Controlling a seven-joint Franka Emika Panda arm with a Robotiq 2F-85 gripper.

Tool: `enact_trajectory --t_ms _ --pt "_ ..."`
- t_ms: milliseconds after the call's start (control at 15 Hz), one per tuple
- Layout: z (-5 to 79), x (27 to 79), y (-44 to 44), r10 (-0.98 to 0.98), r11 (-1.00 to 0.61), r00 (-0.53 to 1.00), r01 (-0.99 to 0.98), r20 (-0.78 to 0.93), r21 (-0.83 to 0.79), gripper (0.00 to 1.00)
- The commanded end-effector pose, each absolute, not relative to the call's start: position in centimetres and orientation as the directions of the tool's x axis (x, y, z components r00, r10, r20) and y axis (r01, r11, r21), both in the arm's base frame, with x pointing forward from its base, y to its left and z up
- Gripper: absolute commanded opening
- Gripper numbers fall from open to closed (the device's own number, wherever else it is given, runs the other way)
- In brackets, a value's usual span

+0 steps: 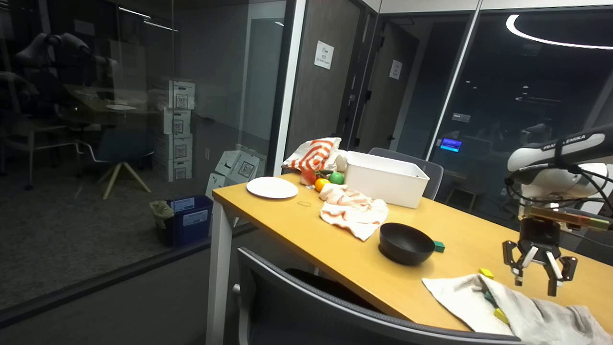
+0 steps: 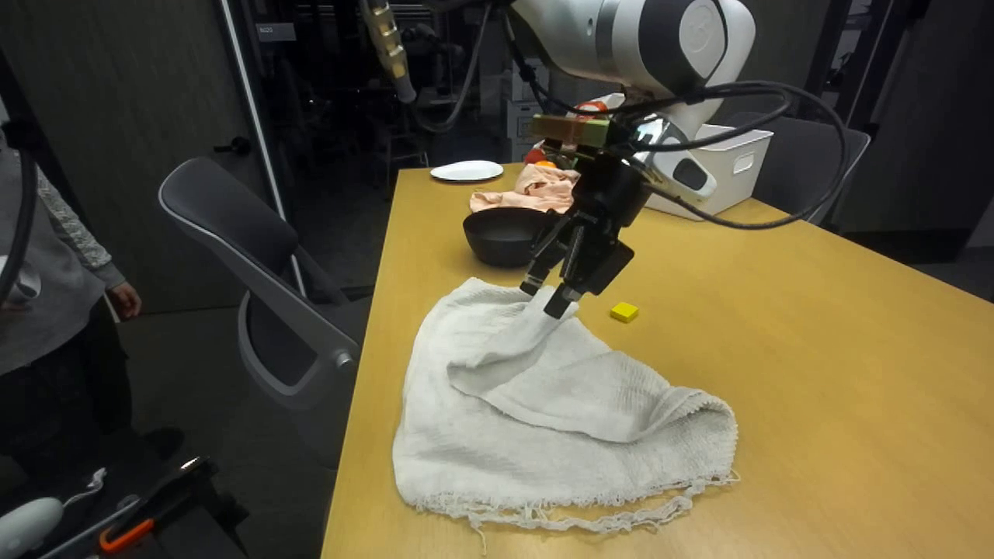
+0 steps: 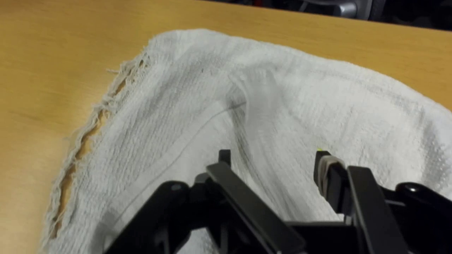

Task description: Pour the blocks from the bowl onto the towel and cover the blocks with the towel

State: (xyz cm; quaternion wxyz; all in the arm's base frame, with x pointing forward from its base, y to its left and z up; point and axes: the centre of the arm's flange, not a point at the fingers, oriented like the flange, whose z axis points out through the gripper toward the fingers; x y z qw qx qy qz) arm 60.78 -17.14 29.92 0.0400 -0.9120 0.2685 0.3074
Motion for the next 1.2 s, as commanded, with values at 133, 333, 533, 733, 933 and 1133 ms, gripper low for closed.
enact_trajectory --t_ms 133,333,533,733,933,1133 --pt "36.9 64.1 -10.2 -0.382 -0.908 0.849 -0.419 -0.365 -0.024 1.00" --pt "36.6 64.9 -9.8 -0.389 -0.906 0.839 -0.422 -0.381 -0.004 1.00" --pt "35.8 64.8 -9.9 -0.393 -0.905 0.831 -0.426 -0.393 0.005 1.00" --pt "32.4 65.2 -9.3 -0.356 -0.915 0.836 -0.403 -0.417 -0.028 1.00" --pt "29.2 65.0 -8.1 -0.336 -0.912 0.826 -0.405 -0.453 -0.062 1.00" --pt "26.2 65.1 -6.5 -0.329 -0.897 0.802 -0.430 -0.498 -0.101 1.00"
